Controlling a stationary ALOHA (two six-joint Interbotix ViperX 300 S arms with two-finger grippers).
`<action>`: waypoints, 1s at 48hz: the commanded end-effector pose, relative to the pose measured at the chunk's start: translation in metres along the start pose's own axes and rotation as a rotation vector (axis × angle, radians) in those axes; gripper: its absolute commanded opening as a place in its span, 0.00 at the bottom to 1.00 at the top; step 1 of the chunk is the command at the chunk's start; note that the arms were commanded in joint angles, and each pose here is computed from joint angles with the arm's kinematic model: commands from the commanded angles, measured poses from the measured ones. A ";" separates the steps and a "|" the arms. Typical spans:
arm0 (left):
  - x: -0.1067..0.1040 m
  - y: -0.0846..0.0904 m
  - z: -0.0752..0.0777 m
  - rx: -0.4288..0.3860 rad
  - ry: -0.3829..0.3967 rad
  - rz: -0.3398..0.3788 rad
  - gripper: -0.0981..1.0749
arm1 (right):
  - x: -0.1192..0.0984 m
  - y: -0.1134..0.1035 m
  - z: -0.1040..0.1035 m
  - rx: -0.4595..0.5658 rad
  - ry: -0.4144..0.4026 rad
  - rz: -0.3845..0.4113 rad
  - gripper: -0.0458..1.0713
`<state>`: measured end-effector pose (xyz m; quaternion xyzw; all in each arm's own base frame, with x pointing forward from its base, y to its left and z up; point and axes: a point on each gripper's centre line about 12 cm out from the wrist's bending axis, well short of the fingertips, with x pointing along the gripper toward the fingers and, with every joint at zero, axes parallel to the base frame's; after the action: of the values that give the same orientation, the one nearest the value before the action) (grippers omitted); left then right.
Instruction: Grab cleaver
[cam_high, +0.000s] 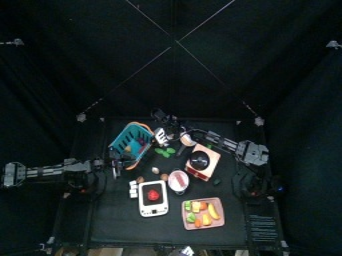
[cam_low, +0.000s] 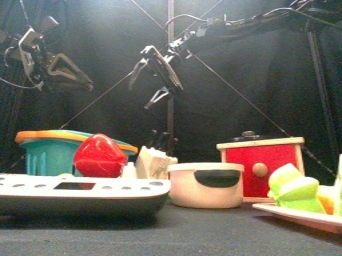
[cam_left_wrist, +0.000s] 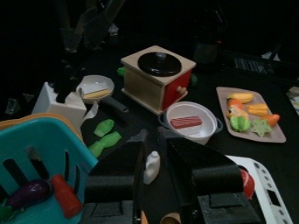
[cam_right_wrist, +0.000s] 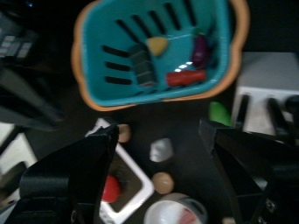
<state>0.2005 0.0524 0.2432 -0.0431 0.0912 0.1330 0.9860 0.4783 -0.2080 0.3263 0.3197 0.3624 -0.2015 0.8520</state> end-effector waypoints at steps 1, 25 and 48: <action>0.001 0.001 0.007 0.004 -0.022 0.008 0.61 | -0.014 -0.001 0.013 -0.063 -0.059 -0.107 0.95; 0.000 0.003 0.003 0.007 -0.013 0.013 0.61 | 0.018 0.007 -0.005 -0.157 -0.036 -0.203 0.95; 0.000 0.004 0.000 0.005 -0.007 0.021 0.61 | 0.015 0.008 -0.009 -0.198 -0.093 -0.242 0.95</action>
<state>0.1974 0.0544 0.2366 -0.0423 0.0980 0.1394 0.9845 0.4968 -0.1991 0.2787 0.1801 0.4133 -0.2746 0.8493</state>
